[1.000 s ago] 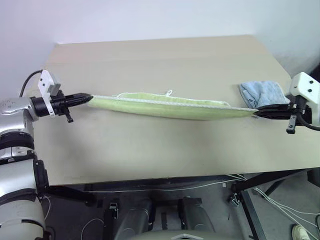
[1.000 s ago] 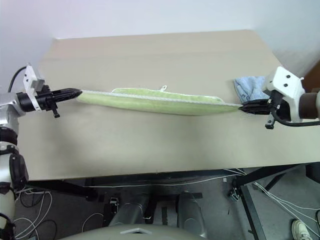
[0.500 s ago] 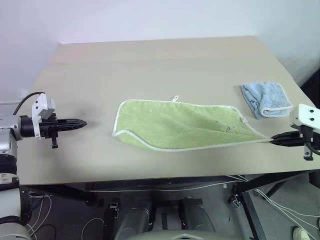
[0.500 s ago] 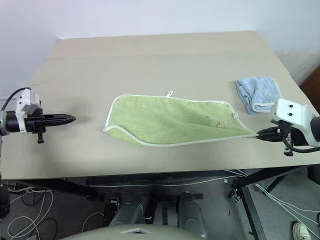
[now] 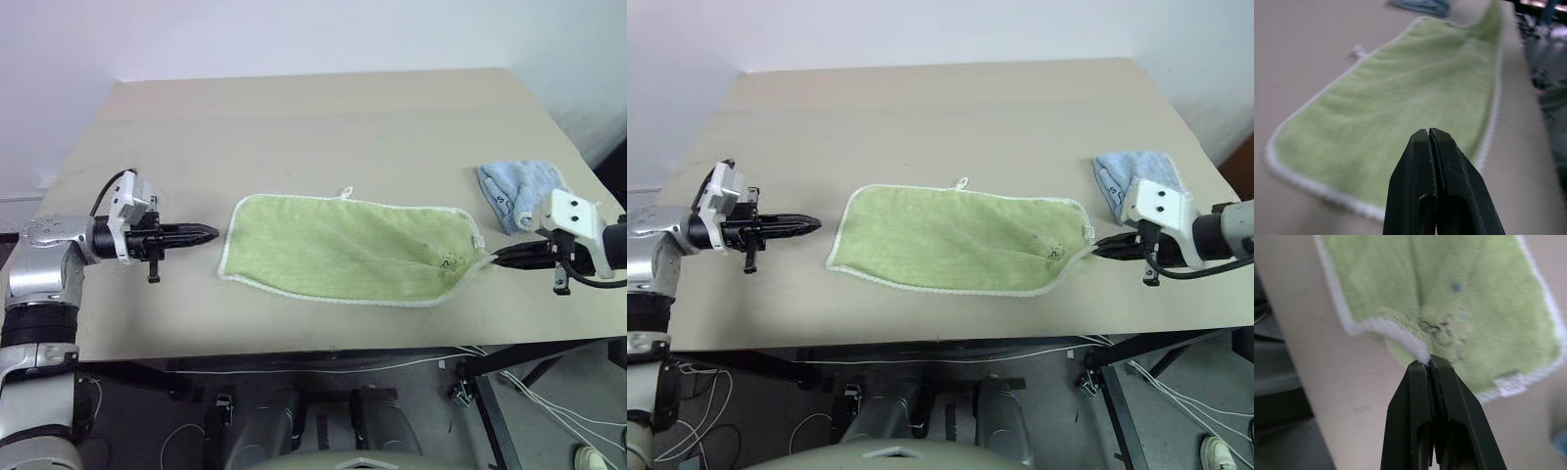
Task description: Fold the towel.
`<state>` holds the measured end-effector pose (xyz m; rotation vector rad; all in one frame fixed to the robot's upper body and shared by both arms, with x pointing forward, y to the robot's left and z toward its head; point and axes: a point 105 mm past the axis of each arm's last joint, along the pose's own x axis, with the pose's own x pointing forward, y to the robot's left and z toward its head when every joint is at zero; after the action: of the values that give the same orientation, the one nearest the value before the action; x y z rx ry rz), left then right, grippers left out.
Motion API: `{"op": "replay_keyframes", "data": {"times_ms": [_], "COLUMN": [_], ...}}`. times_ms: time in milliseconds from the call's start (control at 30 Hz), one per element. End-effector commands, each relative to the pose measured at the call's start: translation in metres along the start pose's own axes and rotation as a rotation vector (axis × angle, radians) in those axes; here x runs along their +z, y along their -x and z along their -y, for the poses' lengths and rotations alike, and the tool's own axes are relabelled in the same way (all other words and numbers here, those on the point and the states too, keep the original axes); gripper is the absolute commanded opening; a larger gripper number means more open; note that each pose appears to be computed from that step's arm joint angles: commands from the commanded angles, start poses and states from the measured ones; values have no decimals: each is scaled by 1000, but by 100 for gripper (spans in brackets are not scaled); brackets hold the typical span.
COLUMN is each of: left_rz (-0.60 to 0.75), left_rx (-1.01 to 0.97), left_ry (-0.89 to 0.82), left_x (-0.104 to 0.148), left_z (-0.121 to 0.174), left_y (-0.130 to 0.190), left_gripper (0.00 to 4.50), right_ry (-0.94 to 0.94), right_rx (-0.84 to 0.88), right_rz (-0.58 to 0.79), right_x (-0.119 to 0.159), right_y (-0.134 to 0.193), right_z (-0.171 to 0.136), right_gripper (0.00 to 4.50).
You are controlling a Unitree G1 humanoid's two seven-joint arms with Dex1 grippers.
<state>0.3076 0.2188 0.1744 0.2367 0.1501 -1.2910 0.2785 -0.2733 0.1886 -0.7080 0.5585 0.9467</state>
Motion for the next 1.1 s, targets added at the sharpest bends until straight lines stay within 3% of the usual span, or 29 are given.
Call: {"op": "replay_keyframes", "data": {"times_ms": [33,200,400,700,900,1000,1100], "left_rz": [-63,-124,-70,-213,-255,-240,-220], "left_rx": [-92,-113,-62,-168,-152,-114,-116], "left_ry": [-1,-28,-195,-228,-240,-254,-252], "left_x": [4,-2,-3,-34,-52,-55,-56], "left_z": [16,20,12,23,15,7,7], "left_y": [-1,1,-14,-20,-26,-31,-34], "left_gripper": [66,232,432,432,432,375,276], "right_ry": [34,40,49,58,60,58,58], "right_rx": [-25,-24,-34,-60,-65,-72,-78], "right_rz": [15,20,28,35,33,38,36], "right_x": [8,9,11,14,14,16,15], "right_y": [2,-3,-4,-6,-9,-8,-7], "right_z": [5,6,8,13,13,14,14], "right_gripper": [0,0,0,0,0,0,0]}}
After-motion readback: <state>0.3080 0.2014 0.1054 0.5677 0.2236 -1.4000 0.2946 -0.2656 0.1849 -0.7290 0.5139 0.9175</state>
